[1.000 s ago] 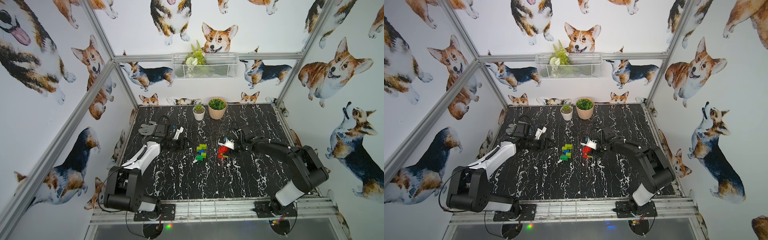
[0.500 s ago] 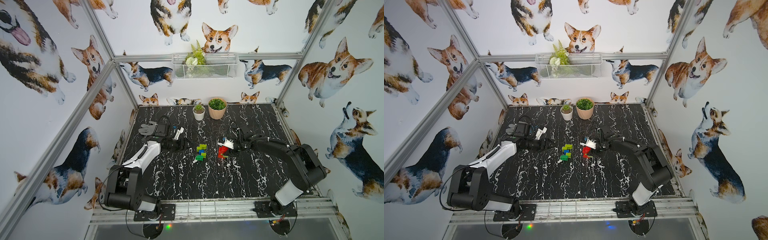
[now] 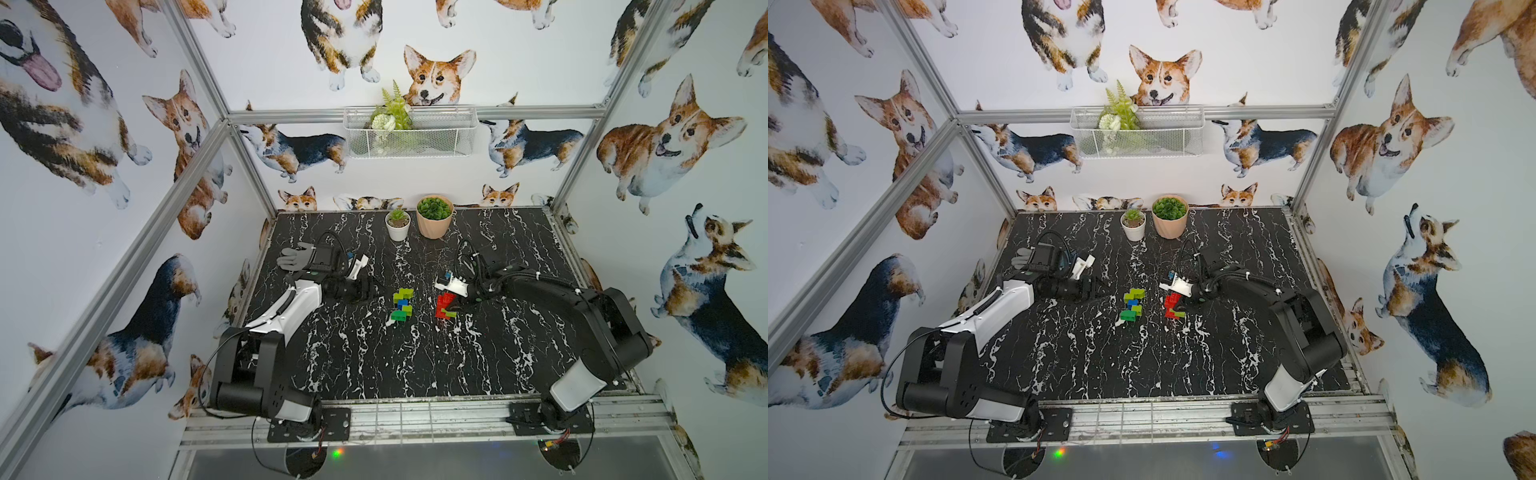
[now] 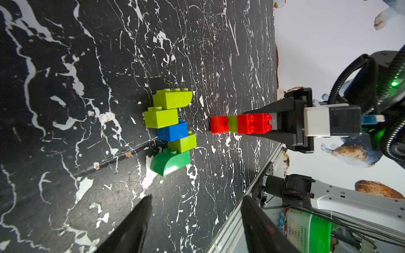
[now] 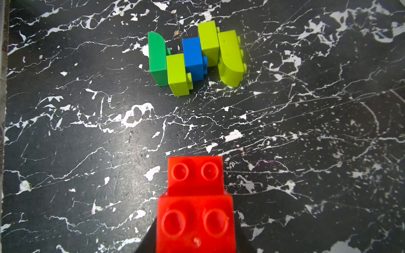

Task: Assemble the letter s with lego
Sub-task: Adjust the lego brick at the center of the board.

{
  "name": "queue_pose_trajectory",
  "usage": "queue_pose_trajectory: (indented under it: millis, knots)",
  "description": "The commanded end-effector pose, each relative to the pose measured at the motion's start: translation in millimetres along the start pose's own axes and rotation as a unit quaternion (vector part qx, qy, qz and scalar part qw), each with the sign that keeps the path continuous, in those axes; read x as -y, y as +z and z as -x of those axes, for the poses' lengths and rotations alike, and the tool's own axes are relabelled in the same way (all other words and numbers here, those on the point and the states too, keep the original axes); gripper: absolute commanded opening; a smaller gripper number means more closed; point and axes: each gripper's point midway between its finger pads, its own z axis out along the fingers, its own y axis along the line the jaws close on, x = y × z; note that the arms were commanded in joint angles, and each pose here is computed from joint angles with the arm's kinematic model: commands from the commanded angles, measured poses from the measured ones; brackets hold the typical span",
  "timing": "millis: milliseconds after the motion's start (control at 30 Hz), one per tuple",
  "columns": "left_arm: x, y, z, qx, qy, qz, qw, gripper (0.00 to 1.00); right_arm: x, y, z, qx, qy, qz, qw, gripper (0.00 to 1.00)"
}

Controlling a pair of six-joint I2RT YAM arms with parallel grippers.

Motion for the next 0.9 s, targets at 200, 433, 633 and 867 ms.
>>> queue_pose_trajectory:
  millis: [200,433,633,867]
  knots:
    - [4,-2,-1,-0.008,0.010,-0.006,1.000,0.67,-19,-9,12,0.017,0.036,0.053,0.998,0.34]
    - [6,-3,1,-0.010,0.012,-0.007,1.000,0.67,-35,-10,8,-0.021,0.102,0.131,0.986,0.35]
    - [6,-3,2,-0.011,0.012,-0.008,1.000,0.67,-40,-6,2,-0.052,0.140,0.181,0.972,0.35]
    - [6,-3,0,-0.015,0.011,-0.008,1.000,0.67,-31,-1,-1,-0.068,0.175,0.208,0.960,0.37]
